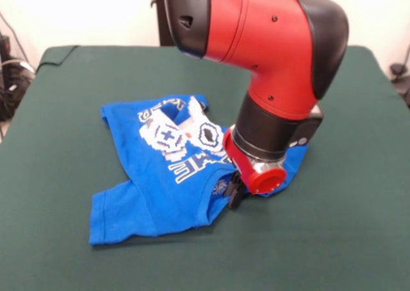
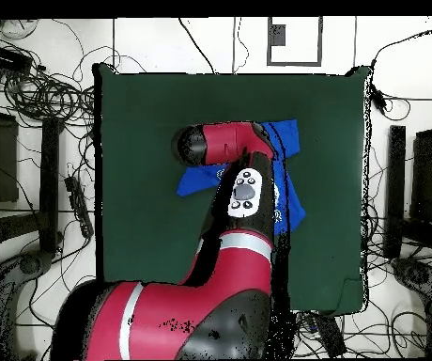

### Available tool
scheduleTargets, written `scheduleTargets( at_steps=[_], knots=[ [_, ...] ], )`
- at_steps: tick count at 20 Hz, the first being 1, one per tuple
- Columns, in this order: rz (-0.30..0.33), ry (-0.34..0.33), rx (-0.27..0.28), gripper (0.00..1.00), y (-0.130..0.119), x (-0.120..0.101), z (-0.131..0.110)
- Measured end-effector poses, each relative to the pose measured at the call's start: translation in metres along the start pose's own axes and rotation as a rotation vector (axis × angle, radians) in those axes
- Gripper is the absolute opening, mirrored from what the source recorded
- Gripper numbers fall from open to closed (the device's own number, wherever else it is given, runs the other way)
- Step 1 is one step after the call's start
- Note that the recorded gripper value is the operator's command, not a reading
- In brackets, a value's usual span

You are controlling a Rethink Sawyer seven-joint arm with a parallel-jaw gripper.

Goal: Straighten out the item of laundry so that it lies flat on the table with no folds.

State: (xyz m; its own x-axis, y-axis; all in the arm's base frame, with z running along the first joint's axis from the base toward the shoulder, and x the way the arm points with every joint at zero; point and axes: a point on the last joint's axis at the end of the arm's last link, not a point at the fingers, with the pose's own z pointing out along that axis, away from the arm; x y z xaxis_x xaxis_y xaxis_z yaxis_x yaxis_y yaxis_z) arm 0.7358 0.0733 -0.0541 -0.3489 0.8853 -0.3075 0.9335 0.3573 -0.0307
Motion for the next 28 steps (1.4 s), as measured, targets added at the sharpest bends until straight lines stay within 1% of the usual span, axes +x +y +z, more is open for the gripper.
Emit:
scheduleTargets(
  at_steps=[2, 3, 5, 6, 8, 9, 10, 11, 12, 13, 14, 18, 21, 23, 24, 26, 28],
  knots=[
    [-0.032, -0.038, -0.019, 0.00, 0.000, 0.003, 0.001],
    [-0.080, -0.090, -0.029, 0.00, -0.002, 0.007, 0.002],
    [-0.130, -0.143, -0.034, 0.00, -0.002, 0.014, 0.002],
    [-0.227, -0.250, -0.042, 0.00, -0.003, 0.026, 0.004],
    [-0.299, -0.336, -0.051, 0.00, -0.003, 0.036, 0.007],
    [-0.325, -0.366, -0.056, 0.00, -0.003, 0.039, 0.009],
    [-0.366, -0.421, -0.064, 0.00, -0.004, 0.044, 0.012],
    [-0.383, -0.445, -0.069, 0.00, -0.004, 0.046, 0.013],
    [-0.412, -0.493, -0.078, 0.00, -0.006, 0.049, 0.017],
    [-0.424, -0.515, -0.084, 0.00, -0.007, 0.050, 0.018],
    [-0.438, -0.557, -0.102, 0.00, -0.008, 0.050, 0.022],
    [-0.449, -0.597, -0.137, 0.00, -0.009, 0.043, 0.028],
    [-0.479, -0.623, -0.175, 0.00, -0.008, 0.033, 0.034],
    [-0.492, -0.630, -0.187, 0.00, -0.008, 0.028, 0.036],
    [-0.511, -0.640, -0.205, 0.00, -0.007, 0.019, 0.040],
    [-0.526, -0.649, -0.216, 0.00, -0.008, 0.008, 0.044],
    [-0.545, -0.664, -0.234, 0.00, -0.011, -0.013, 0.053]
  ],
)
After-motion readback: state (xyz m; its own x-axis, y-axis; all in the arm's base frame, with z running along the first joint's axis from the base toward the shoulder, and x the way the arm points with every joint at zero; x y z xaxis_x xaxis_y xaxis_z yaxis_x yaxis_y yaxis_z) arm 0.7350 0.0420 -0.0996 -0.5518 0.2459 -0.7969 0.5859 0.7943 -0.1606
